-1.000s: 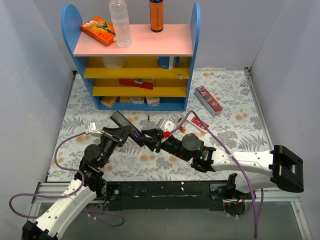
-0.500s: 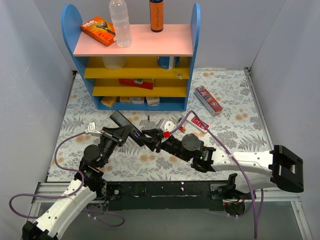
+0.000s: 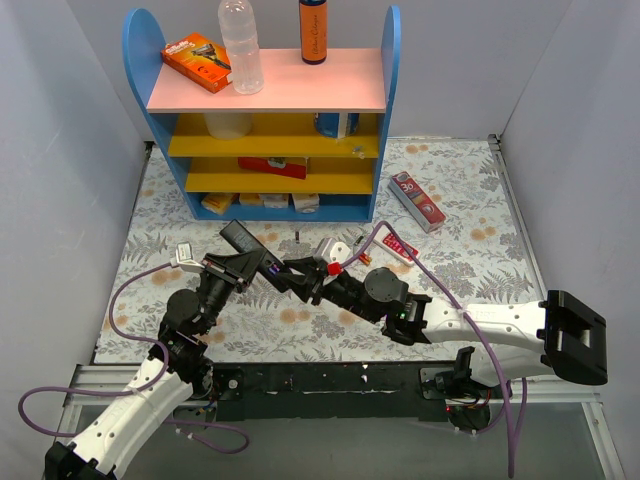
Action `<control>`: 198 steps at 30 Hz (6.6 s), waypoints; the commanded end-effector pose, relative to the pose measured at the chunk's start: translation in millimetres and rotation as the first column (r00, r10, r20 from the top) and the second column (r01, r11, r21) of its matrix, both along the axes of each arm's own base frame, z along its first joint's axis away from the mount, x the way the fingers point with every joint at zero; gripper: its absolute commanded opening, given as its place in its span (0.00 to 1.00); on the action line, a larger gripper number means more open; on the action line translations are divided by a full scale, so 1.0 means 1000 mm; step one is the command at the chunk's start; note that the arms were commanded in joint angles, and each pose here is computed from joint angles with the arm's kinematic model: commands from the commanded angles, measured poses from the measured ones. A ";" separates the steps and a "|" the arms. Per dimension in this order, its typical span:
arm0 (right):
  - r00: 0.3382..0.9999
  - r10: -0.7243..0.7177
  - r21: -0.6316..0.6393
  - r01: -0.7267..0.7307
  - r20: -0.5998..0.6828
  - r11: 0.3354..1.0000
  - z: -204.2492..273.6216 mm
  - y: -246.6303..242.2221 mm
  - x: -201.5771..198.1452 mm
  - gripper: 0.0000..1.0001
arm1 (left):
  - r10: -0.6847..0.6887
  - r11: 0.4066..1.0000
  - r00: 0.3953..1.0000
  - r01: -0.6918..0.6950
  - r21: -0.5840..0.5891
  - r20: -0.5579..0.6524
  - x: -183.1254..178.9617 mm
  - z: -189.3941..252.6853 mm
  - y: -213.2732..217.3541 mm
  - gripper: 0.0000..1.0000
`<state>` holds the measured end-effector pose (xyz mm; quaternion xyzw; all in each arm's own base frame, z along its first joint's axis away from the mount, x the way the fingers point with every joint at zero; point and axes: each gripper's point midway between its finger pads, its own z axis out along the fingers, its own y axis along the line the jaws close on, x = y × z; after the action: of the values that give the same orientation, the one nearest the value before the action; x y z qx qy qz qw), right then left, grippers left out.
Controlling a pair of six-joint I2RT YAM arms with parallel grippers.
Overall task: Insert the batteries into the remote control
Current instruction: Load the battery cover into the remote control, then place the remote control at the center of the board.
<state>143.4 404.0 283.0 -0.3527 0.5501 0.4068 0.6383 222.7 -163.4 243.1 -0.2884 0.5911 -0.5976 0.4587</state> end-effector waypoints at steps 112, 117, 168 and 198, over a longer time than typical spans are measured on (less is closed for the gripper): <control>0.844 0.179 0.071 -0.165 -0.505 0.984 -0.009 0.008 0.016 0.79 | -0.131 0.966 0.986 0.151 -0.210 0.103 -0.018 0.039 -0.012 0.00; 0.794 0.280 0.131 -0.249 -0.539 0.960 -0.012 0.010 0.010 0.75 | -0.139 0.961 0.982 0.166 -0.221 0.131 -0.021 0.044 -0.012 0.00; 0.764 -0.564 -0.339 0.465 -0.314 0.818 -0.076 -0.186 0.085 0.80 | -0.439 0.810 0.848 0.517 0.278 -0.298 0.036 -0.132 -0.114 0.18; 0.445 -0.875 -0.279 0.830 -0.191 0.483 -0.037 -0.319 0.079 0.86 | 0.350 0.734 0.923 -0.163 0.659 -0.162 0.065 -0.026 0.052 0.98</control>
<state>221.3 108.4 218.3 -0.0551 0.7961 0.0543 0.6002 290.6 -178.4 172.6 -0.2507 0.7887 -0.3757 0.4171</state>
